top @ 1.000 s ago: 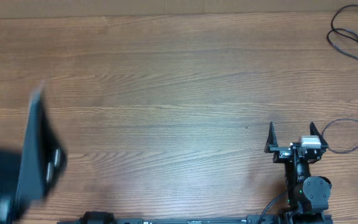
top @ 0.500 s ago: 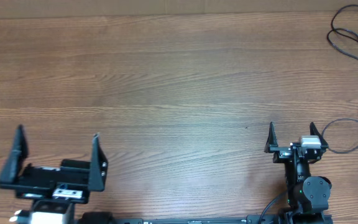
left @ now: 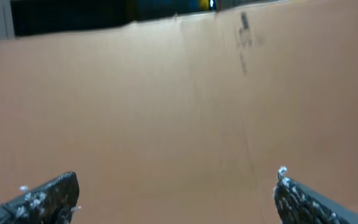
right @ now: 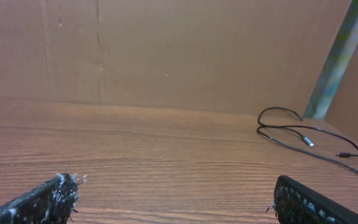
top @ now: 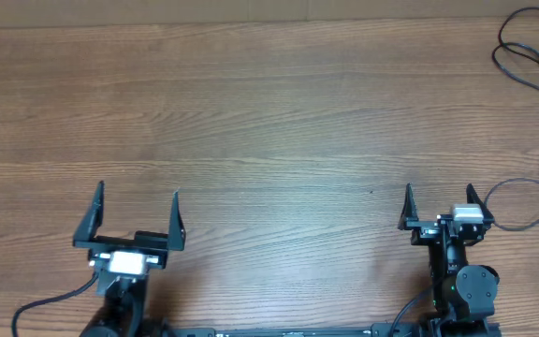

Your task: Untangle cables

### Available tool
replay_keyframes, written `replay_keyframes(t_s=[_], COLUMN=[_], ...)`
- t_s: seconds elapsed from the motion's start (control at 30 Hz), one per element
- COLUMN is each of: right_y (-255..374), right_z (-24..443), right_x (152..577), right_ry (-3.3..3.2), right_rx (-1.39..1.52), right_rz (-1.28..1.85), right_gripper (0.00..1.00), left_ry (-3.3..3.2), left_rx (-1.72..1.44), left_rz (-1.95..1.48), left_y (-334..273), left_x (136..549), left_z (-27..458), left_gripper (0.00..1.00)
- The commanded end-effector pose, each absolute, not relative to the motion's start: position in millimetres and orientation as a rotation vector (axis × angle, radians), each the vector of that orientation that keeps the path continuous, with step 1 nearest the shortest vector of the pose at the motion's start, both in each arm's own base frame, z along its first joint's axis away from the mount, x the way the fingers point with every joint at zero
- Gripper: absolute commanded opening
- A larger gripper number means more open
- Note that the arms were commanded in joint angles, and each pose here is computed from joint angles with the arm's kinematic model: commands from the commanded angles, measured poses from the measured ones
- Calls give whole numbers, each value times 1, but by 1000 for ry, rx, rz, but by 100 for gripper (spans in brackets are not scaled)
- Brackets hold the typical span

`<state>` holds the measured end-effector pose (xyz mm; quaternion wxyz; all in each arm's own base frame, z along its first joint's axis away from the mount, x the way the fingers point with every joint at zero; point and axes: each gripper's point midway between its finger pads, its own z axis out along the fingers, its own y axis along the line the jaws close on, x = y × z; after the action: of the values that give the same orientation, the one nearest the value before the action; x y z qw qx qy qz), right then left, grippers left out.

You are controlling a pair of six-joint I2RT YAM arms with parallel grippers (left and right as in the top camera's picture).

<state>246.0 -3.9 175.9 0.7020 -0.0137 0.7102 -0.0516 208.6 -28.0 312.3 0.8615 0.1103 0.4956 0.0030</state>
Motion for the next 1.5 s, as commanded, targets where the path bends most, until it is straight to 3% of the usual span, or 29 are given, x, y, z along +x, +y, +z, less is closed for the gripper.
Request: replay_keyframes(t_s=[0.0,0.5,1.47], right_y=[-4,-4,-4], right_z=[174,174,174], right_x=[246,246,246], right_ry=[1578,1578,1578], right_rx=[-22,-22,-22], right_rz=[-116,-115,-115], right_gripper=[100,100,100], left_ry=[1115,1653,1645], left_rx=[206,22,-100], left_rz=[31,122,60], left_y=[-20,17,23], left_x=[220,245,245], left_z=[282,155,156], left_gripper=[100,100,100])
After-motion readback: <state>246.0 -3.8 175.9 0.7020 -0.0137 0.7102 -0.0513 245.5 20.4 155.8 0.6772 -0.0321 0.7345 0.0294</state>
